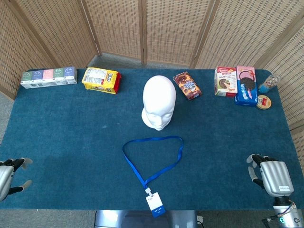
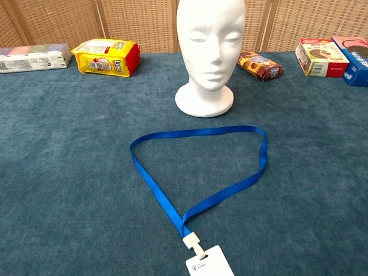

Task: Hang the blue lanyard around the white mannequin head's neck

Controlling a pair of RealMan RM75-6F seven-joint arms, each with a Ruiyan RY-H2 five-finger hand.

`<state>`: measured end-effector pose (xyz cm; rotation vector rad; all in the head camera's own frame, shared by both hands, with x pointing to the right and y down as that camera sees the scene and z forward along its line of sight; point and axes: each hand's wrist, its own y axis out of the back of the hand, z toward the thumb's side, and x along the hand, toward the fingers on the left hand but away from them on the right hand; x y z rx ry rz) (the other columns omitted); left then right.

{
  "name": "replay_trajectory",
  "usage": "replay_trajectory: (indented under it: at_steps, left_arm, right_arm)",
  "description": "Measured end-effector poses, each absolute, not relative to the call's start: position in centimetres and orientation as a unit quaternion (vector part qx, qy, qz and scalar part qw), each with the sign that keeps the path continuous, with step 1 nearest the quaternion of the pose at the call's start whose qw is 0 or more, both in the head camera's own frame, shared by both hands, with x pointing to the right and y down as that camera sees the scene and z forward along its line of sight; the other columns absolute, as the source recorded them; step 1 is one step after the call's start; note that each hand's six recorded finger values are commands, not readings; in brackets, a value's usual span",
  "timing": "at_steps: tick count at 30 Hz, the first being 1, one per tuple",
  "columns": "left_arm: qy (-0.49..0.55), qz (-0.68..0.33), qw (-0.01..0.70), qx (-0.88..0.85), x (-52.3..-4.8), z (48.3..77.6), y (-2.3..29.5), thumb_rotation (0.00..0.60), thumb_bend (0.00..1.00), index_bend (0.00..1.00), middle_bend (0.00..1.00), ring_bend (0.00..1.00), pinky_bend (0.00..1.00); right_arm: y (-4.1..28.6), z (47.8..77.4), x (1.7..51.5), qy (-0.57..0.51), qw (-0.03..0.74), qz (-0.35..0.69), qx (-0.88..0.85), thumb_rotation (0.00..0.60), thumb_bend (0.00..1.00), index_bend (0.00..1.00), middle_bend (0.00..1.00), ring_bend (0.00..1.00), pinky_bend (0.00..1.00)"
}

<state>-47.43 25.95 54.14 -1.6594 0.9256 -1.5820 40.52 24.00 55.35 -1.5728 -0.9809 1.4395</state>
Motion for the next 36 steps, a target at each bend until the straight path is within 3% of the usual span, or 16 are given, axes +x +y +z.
replay_trajectory:
  at_steps: [9,21,25,27,30,36]
  left_arm:
    - [0.350,-0.599,0.336,-0.637,-46.9,54.0,25.2,0.595,0.18,0.35,0.48,0.42,0.43]
    - [0.328,-0.582,0.368,-0.647,-45.3,53.2,22.4,0.595,0.18,0.35,0.48,0.42,0.43]
    - [0.320,-0.576,0.374,-0.652,-44.7,53.0,21.7,0.598,0.18,0.35,0.48,0.42,0.43]
    - [0.317,-0.574,0.377,-0.654,-44.5,52.9,21.2,0.598,0.18,0.35,0.48,0.42,0.43]
    - [0.319,-0.571,0.376,-0.656,-44.3,53.0,20.6,0.593,0.18,0.35,0.48,0.42,0.43]
    - [0.300,-0.574,0.376,-0.663,-43.4,53.7,19.5,0.596,0.18,0.35,0.48,0.42,0.43]
  right_arm:
    - [23.9,55.5,40.2,-0.386,0.385,0.556,-0.627,0.600,0.45,0.47,0.56,0.59,0.64]
    - [20.7,55.3,35.9,-0.384,0.364,0.477,-0.702,0.600,0.45,0.45,0.57,0.60,0.64]
    - [19.7,55.8,34.1,-0.357,0.355,0.453,-0.736,0.600,0.44,0.43,0.66,0.76,0.78]
    - [19.2,56.0,33.1,-0.338,0.360,0.443,-0.748,0.600,0.42,0.42,0.75,0.87,0.88]
    - [18.6,56.7,31.2,-0.299,0.376,0.430,-0.765,0.600,0.38,0.42,0.83,0.98,0.96]
    - [17.1,58.9,27.3,-0.217,0.413,0.421,-0.778,0.600,0.33,0.42,0.89,1.00,1.00]
